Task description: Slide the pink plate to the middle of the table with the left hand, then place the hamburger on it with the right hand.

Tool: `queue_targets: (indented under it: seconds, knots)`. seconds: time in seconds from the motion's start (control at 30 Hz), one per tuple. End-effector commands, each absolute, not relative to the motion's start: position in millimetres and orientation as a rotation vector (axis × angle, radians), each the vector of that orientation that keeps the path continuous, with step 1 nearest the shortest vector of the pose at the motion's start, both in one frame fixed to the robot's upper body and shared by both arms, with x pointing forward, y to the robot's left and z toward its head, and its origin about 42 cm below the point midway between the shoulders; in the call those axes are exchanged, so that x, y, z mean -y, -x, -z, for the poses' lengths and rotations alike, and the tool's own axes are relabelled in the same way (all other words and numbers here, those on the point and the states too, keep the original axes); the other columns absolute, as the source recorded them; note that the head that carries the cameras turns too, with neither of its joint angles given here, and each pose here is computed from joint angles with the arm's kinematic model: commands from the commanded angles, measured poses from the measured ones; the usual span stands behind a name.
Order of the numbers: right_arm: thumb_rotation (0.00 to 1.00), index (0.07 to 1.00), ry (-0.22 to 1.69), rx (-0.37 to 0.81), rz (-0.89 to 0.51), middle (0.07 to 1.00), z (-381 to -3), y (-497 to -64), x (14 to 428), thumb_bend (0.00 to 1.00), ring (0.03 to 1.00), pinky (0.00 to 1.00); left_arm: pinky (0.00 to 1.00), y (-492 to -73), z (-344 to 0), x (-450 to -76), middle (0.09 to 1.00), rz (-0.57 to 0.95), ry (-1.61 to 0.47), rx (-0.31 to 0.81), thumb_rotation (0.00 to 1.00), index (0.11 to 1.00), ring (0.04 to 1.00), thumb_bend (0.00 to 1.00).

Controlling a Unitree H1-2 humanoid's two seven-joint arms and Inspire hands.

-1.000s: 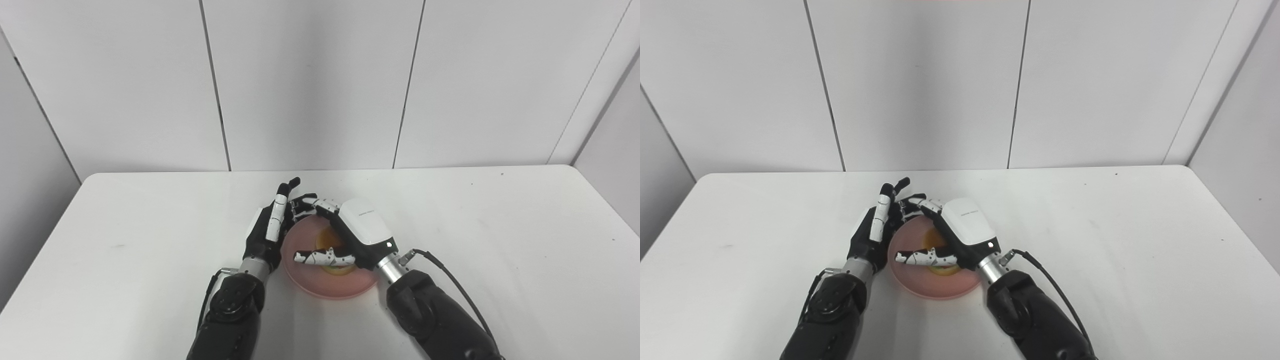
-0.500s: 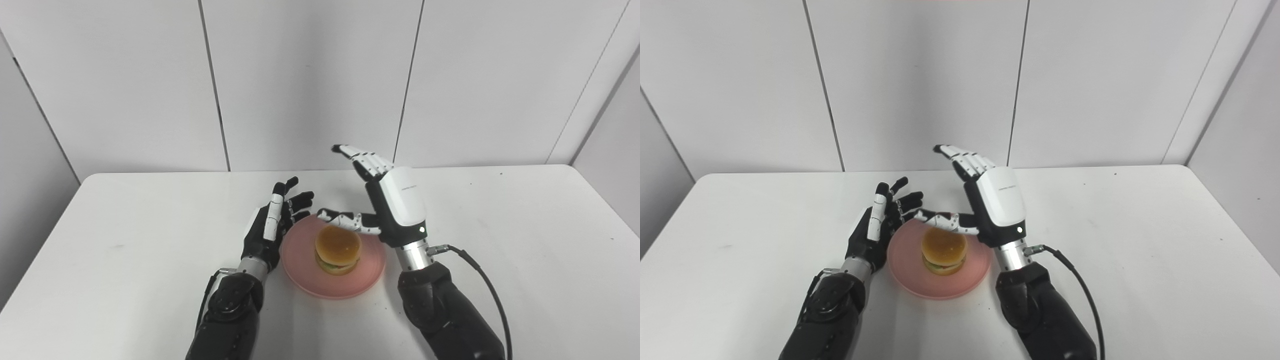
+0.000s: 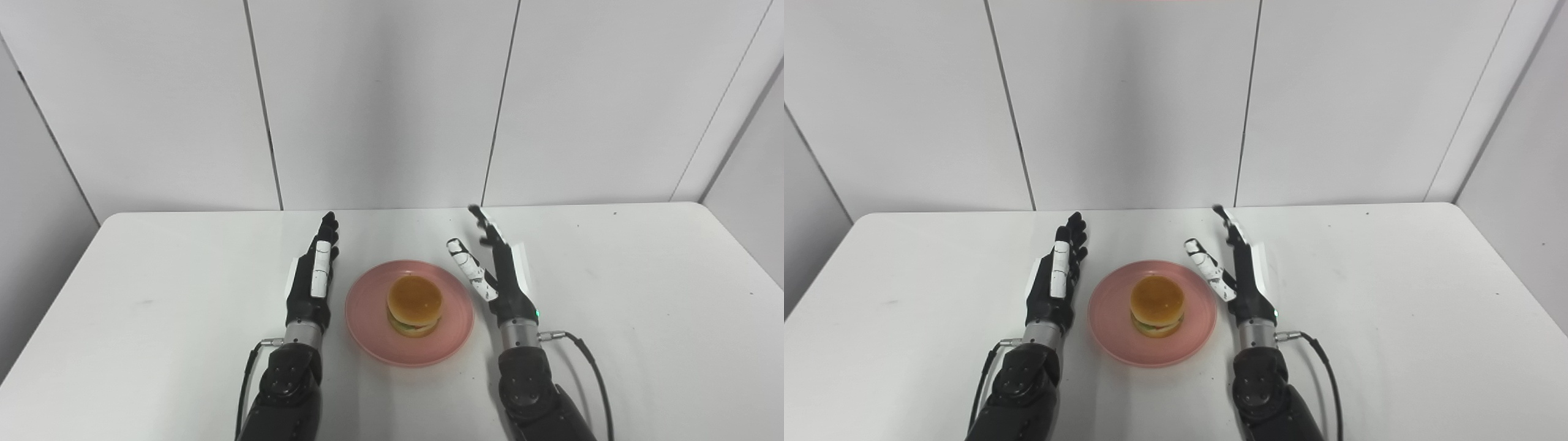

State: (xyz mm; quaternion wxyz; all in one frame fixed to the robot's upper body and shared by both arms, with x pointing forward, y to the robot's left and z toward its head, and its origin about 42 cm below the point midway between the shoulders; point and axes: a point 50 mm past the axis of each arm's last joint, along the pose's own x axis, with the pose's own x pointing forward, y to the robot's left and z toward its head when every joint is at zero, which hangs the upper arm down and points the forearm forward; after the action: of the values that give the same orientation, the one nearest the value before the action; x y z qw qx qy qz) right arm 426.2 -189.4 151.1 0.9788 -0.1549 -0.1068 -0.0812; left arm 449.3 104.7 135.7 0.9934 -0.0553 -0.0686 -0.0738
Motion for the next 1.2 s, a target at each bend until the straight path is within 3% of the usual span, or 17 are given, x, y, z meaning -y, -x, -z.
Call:
queue_targets:
  seconds: [0.0,0.17,0.57,0.73,0.87,1.17]
  knots:
    - [1.0,0.901,0.079,0.143,0.167,0.937,-176.4,-441.5,185.3,0.68,0.913,0.89,1.0,-453.4,-143.2,-110.4,0.985,0.145,0.085,0.191,1.0,0.948,1.0,0.93]
    - [1.0,0.951,-0.061,0.008,0.176,0.975,-173.2,-446.1,191.7,0.67,0.955,0.92,1.0,-456.8,-145.8,-114.1,0.989,0.154,0.073,0.186,1.0,0.96,1.0,0.92]
    - [1.0,0.926,-0.105,-0.045,0.183,0.982,-164.1,-444.7,193.7,0.66,0.956,0.91,1.0,-459.8,-146.6,-120.7,0.993,0.172,0.057,0.157,0.99,0.961,1.0,0.93]
    - [1.0,0.92,-0.074,-0.045,0.177,0.967,-164.2,-444.3,194.5,0.65,0.944,0.91,1.0,-459.7,-145.6,-119.4,0.987,0.172,0.068,0.145,0.98,0.955,1.0,0.92]
    - [1.0,0.889,-0.065,-0.043,0.148,0.9,-163.3,-443.2,197.0,0.66,0.883,0.84,1.0,-458.6,-144.6,-118.7,0.989,0.177,0.07,0.135,0.97,0.956,1.0,0.92]
    - [1.0,0.86,-0.068,0.078,0.013,0.863,-147.7,-437.7,208.1,0.78,0.821,0.75,1.0,-456.4,-142.9,-118.9,0.988,0.173,0.067,0.124,0.98,0.961,1.0,0.92]
